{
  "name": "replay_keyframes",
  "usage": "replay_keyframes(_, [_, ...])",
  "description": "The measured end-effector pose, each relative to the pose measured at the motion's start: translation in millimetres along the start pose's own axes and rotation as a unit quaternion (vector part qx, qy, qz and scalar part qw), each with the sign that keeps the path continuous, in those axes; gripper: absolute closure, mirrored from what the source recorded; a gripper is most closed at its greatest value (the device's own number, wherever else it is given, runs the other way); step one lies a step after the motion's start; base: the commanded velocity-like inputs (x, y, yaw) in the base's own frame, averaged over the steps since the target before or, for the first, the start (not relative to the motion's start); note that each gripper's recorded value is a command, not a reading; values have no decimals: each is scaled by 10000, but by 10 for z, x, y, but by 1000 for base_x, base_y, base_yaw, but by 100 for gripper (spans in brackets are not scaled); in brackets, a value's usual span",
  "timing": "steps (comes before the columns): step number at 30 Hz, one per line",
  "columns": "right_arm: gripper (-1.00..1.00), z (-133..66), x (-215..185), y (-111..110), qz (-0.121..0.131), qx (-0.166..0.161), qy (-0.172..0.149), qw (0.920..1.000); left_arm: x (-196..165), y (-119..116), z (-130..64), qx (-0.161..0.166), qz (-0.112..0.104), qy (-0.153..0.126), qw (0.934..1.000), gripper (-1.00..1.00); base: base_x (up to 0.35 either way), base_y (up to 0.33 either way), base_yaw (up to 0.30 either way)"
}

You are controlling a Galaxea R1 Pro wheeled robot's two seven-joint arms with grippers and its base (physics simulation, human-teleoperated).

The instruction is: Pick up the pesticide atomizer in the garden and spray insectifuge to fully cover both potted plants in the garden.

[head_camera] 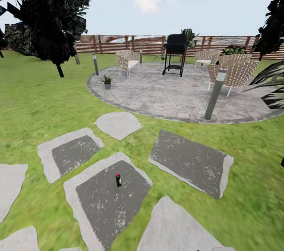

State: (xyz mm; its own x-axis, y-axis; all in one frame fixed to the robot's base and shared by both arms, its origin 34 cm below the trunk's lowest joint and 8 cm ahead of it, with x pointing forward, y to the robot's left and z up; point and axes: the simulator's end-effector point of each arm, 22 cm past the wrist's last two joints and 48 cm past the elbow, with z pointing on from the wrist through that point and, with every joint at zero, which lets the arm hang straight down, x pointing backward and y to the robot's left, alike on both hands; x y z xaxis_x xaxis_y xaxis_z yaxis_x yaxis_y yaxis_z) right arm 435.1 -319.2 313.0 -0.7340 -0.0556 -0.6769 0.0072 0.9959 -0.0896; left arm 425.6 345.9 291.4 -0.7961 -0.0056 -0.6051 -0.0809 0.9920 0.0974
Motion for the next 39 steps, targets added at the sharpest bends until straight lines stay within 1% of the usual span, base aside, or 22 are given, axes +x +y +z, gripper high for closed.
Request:
replay_keyframes(5, [-100,7,-32,-4,6,5,-33,10000,-31,-33,12,32,20,-10,10000,-100,55,0,0])
replay_keyframes(8, [-100,55,-368,-16,6,22,-381,9993,-138,-21,46,17,-3,-70,10000,-100,9,0,0])
replay_keyframes(10, [-100,91,-889,-33,4,38,-905,9959,-356,-39,105,24,-19,-221,9998,-100,3,0,0])
replay_keyframes(11, [-100,89,-1200,-42,-1,46,-1211,9926,-533,-53,147,36,-19,-348,9994,-100,2,0,0])
replay_keyframes(12, [-100,81,-1364,-47,-3,51,-1373,9905,-640,-57,172,39,-22,-420,9991,-100,1,0,0])
replay_keyframes(14, [-100,23,-1908,-58,-1,64,-1905,9817,-1079,-73,266,49,-39,-672,9977,-100,0,0,0])
replay_keyframes(15, [-100,-4,-2126,-58,5,67,-2104,9776,-1266,-89,306,53,-59,-737,9973,-100,0,0,0])
replay_keyframes(16, [-100,-11,-2227,-56,11,68,-2186,9758,-1347,-99,325,58,-69,-749,9971,-100,0,0,0])
replay_keyframes(18, [-100,5,-2579,-22,61,56,-2365,9716,-1590,-140,381,80,-97,-733,9972,-100,0,0,0])
replay_keyframes(22, [-100,121,-3107,108,214,-15,-2374,9712,-1939,-190,430,108,-142,-789,9967,-100,0,0,0])
replay_keyframes(26, [-100,134,-3279,148,244,-53,-2407,9703,-2026,-192,435,110,-139,-844,9963,-100,0,0,0])
replay_keyframes(33, [-100,147,-3301,168,235,-78,-2389,9707,-1984,-203,430,121,-139,-839,9963,-100,37,0,0])
replay_keyframes(34, [-100,196,-3182,122,209,-46,-2261,9739,-1948,-204,430,123,-142,-805,9966,-100,288,0,0])
replay_keyframes(36, [-100,252,-3036,111,204,-36,-2102,9774,-1944,-202,429,122,-145,-801,9966,-100,316,0,0])
replay_keyframes(37, [-100,303,-2888,108,202,-33,-1941,9808,-1938,-202,429,123,-144,-797,9966,-100,334,0,0])
replay_keyframes(38, [-100,330,-2806,109,201,-34,-1854,9825,-1928,-203,429,124,-140,-789,9967,-100,336,0,0])
replay_keyframes(39, [-100,336,-2785,111,200,-35,-1832,9829,-1926,-203,429,125,-138,-787,9967,-100,337,-8,0])
